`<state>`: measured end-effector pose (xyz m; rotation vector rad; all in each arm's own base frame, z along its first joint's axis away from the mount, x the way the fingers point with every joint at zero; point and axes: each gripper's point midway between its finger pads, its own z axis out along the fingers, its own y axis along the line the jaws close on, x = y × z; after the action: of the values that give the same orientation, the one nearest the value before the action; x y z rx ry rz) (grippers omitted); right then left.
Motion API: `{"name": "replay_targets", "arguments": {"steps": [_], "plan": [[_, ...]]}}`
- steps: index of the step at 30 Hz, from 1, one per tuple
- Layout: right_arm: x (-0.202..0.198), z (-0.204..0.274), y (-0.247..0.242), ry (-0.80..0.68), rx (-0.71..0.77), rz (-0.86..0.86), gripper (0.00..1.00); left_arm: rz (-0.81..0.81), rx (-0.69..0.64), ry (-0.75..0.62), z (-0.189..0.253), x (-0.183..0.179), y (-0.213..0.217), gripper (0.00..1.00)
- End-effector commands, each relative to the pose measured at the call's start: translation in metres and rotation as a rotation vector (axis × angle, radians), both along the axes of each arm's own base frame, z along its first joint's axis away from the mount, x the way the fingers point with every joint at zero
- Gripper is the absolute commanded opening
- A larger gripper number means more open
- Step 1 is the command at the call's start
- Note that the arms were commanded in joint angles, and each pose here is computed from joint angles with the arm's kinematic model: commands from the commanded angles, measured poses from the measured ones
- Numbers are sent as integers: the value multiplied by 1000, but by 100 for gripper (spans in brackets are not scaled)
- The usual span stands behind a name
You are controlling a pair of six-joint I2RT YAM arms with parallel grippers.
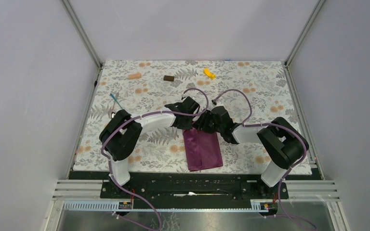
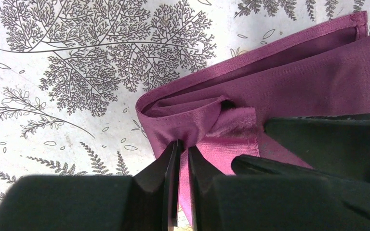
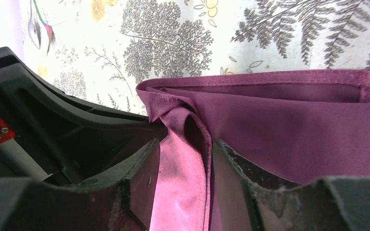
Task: Fold the napkin into a case and place the utensils inside
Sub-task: Smooth out the 2/3-rectangle-folded napkin at the center of the board.
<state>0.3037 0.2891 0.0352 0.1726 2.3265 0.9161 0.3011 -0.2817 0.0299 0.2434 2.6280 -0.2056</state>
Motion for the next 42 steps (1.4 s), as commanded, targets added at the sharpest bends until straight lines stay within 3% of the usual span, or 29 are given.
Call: {"name": "replay_targets", "arguments": {"steps": [1,5,10,15,19,24,35,42], "plan": [[11,20,-3,-54,7,16,53,-9,-43,-49,10,11,-13,17],[18,28,-7,-46,52,7,56,-7,-60,-58,11,10,-12,22],[23,47,-1,-29,142,23,42,-9,-91,-78,12,8,-12,28],[29,57,8,-21,178,45,40,-15,-102,-73,8,7,-11,28],[34,53,25,31,233,80,21,-17,-133,-91,10,6,-12,27],[37,46,39,76,296,107,10,-13,-135,-94,9,4,-9,27],[30,21,40,114,293,120,7,-15,-142,-93,6,2,-9,29],[42,-15,17,87,208,118,7,-37,-179,-88,18,-2,-12,40]]}}
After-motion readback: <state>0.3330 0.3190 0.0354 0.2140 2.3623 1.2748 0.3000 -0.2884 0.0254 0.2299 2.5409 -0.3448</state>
